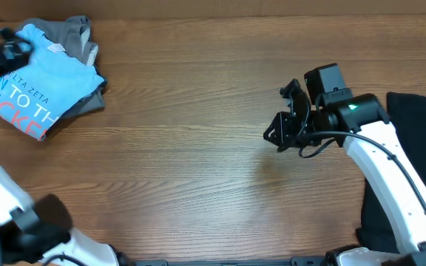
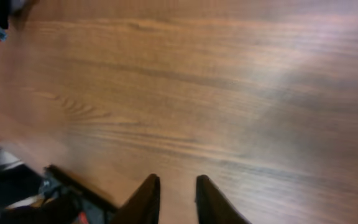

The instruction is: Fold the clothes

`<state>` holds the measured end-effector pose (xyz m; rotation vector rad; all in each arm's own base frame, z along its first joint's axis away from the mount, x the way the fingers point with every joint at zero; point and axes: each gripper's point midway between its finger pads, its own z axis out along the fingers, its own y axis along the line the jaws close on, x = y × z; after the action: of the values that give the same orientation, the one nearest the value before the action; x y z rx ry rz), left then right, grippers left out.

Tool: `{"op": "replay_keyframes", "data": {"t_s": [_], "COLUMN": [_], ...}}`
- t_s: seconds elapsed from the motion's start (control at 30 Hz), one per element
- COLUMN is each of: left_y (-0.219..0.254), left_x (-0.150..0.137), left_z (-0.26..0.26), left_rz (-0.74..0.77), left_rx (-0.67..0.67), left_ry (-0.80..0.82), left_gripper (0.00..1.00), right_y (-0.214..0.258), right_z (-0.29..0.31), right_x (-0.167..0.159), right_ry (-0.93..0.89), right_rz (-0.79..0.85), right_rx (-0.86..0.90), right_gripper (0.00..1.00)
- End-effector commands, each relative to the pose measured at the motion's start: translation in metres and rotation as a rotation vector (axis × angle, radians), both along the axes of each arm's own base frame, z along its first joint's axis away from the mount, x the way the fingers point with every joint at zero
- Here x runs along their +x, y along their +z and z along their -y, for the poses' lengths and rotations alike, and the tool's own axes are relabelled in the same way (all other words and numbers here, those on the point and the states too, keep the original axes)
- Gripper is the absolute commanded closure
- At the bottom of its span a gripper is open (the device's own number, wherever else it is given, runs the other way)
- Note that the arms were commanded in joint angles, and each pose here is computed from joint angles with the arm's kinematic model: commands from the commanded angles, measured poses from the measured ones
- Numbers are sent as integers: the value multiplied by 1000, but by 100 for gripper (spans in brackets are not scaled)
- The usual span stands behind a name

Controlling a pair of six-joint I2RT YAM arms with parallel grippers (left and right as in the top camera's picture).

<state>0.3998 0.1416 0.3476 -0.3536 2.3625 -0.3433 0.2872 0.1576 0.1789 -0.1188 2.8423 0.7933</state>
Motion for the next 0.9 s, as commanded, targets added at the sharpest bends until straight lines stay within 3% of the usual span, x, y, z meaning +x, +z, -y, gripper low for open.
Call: {"op": "replay_keyframes", "data": {"t_s": [0.0,0.07,0.2,0.3,0.33,0.57,0.87], "left_y": [72,80,83,81,82,98,98], "left_x": [-38,-57,-104,-138,-144,-180,-182], "left_z": [93,120,157,170,177,209,211], "left_rz": [172,166,96,48,55,136,139], "left_rx": [174,232,326,335,323,200,189], "left_ry": [-274,-315,-305,-218,-235,-338,-350], "left_gripper": [0,0,0,0,0,0,0], "right_y": [80,111,158,183,187,197,162], "right_z": [7,7,10,15,17,23,28], "right_x": [16,16,6,-15,-20,-46,-72], "right_ry": [-24,-27,-13,-2,-3,-4,12], "right_rz": [286,384,552,646,656,680,489], "right_rx": [7,34,67,81,83,90,54], "right_gripper": [66,61,38,16,2,0,0]}}
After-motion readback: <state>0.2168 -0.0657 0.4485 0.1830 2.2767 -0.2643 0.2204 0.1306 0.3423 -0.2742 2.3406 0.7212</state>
